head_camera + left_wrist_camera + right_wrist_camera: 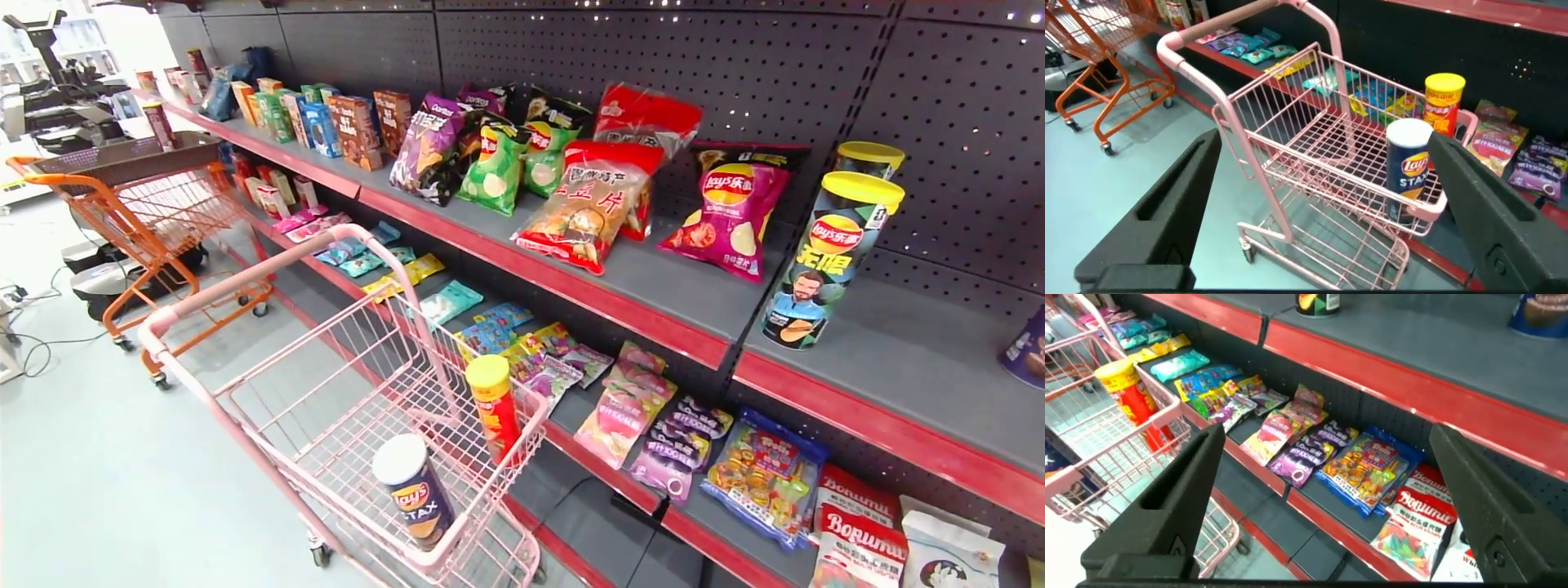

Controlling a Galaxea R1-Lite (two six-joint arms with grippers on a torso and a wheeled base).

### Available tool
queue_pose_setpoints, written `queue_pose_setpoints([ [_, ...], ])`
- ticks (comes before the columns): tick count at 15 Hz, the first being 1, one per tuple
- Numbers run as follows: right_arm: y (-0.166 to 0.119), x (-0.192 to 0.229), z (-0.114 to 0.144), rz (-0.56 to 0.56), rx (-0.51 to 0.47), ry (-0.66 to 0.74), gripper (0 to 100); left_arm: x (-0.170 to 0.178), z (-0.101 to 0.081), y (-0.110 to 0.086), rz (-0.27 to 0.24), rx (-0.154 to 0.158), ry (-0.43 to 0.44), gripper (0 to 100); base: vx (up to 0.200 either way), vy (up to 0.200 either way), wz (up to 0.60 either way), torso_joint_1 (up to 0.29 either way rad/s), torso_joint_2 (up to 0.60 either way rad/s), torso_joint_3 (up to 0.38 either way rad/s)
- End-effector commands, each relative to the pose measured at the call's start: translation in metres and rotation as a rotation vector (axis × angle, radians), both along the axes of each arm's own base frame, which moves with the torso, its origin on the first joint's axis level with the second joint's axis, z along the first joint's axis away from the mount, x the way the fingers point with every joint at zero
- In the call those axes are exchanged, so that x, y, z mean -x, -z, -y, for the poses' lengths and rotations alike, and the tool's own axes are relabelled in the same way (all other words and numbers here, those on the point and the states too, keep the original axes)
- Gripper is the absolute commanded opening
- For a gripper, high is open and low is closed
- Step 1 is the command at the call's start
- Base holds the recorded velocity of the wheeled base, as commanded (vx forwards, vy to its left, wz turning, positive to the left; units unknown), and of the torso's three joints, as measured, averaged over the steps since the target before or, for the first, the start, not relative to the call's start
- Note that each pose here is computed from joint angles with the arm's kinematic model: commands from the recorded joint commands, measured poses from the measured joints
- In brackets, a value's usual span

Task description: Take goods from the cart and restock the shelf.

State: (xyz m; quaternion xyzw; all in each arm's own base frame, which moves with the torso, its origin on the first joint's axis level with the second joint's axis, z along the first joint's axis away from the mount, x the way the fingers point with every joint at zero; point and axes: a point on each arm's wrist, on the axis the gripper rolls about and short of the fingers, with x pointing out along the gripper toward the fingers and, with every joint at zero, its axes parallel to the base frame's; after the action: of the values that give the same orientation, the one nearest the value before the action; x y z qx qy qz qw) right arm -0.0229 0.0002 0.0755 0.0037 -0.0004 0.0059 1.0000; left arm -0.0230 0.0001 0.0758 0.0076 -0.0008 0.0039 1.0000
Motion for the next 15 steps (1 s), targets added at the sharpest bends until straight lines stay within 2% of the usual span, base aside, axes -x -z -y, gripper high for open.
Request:
queue_pose_setpoints([
  [1, 0.0, -0.0001, 0.0001, -0.001, 0.001, 0.004, 100, -0.0001, 0.0, 0.0, -0.002, 0.0, -0.001, 100, 0.0, 0.0, 0.0, -0.144, 0.36, 0.222],
  [8, 0.0, -0.0001, 0.0001, -0.001, 0.0, 0.006, 100, -0.0001, 0.0, -0.0001, 0.0, 0.001, -0.003, 100, 0.0, 0.0, 0.0, -0.151, 0.38, 0.225],
  [15, 0.0, -0.0001, 0.0001, -0.001, 0.001, 0.006, 100, -0.0001, 0.0, 0.0, -0.002, 0.001, -0.001, 100, 0.0, 0.0, 0.0, -0.172, 0.47, 0.298],
])
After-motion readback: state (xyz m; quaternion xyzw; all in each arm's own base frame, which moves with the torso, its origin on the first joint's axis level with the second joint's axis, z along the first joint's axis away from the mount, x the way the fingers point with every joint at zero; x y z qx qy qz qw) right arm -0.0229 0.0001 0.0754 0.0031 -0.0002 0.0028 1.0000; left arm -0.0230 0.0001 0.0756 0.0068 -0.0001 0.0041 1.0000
